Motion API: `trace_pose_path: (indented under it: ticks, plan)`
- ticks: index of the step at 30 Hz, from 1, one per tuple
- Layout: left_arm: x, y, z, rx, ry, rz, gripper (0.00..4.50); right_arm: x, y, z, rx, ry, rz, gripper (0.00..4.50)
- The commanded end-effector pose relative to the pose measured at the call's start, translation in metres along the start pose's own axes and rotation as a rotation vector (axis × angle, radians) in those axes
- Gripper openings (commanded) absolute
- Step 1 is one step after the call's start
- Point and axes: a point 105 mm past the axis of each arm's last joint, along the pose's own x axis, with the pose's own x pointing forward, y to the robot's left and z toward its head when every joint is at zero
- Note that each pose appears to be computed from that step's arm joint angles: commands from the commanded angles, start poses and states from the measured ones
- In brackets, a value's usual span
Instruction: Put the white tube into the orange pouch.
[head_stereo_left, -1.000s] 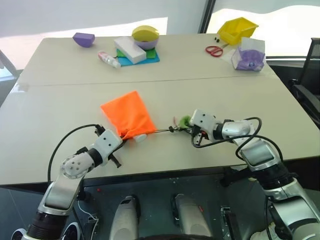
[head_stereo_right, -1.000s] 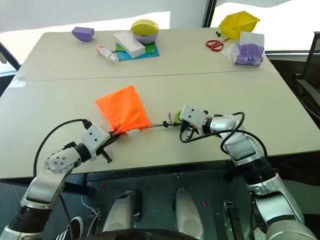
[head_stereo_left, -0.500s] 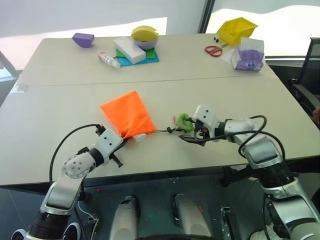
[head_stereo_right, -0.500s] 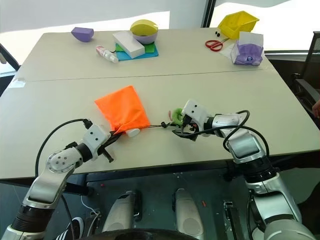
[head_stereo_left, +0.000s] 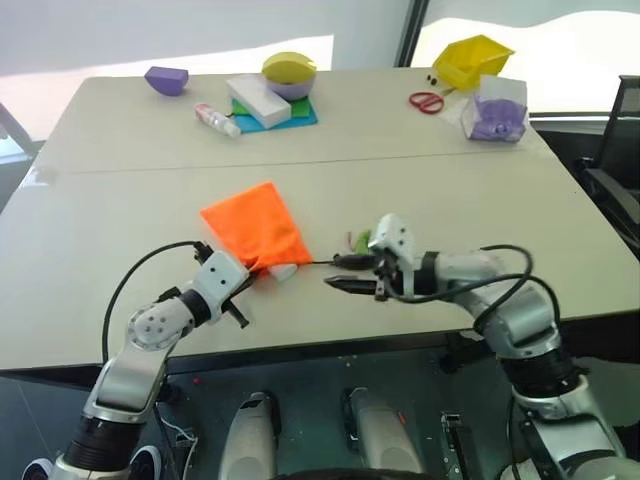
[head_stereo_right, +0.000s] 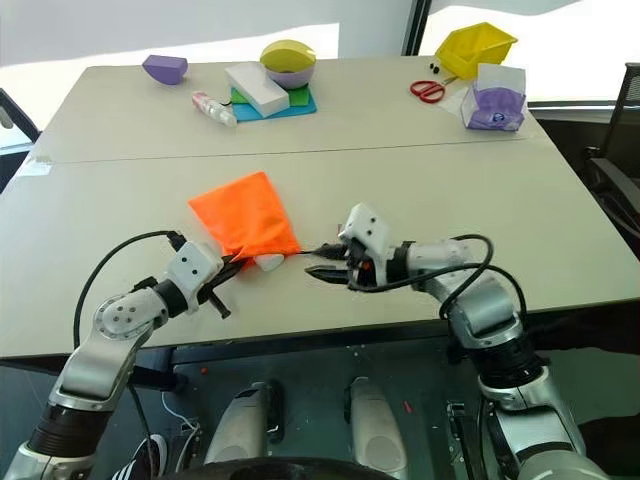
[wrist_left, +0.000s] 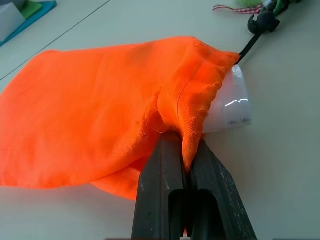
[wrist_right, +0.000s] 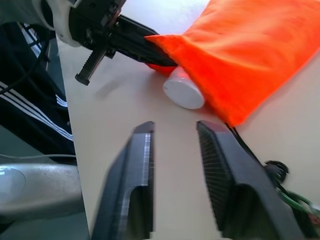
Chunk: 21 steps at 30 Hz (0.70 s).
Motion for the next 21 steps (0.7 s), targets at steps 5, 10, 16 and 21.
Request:
trace_pose_path:
  ticks: [5,10,16,21]
  plan:
    - [-0.001,-0.002,0.008,0.030,-0.030,-0.004,0.00,0.065,0.000,-0.006,-0.175,0.017,0.003,0.02]
    - [-0.004,-0.002,0.011,0.033,-0.032,0.010,0.00,0.067,0.011,-0.006,-0.219,0.023,0.069,0.02]
    - [-0.007,-0.004,0.008,0.030,-0.022,0.014,0.00,0.037,0.012,-0.012,-0.219,0.065,0.133,0.02]
    - [-0.005,-0.005,0.009,0.033,-0.027,0.008,0.00,0.044,-0.022,-0.006,-0.275,0.052,-0.059,0.02]
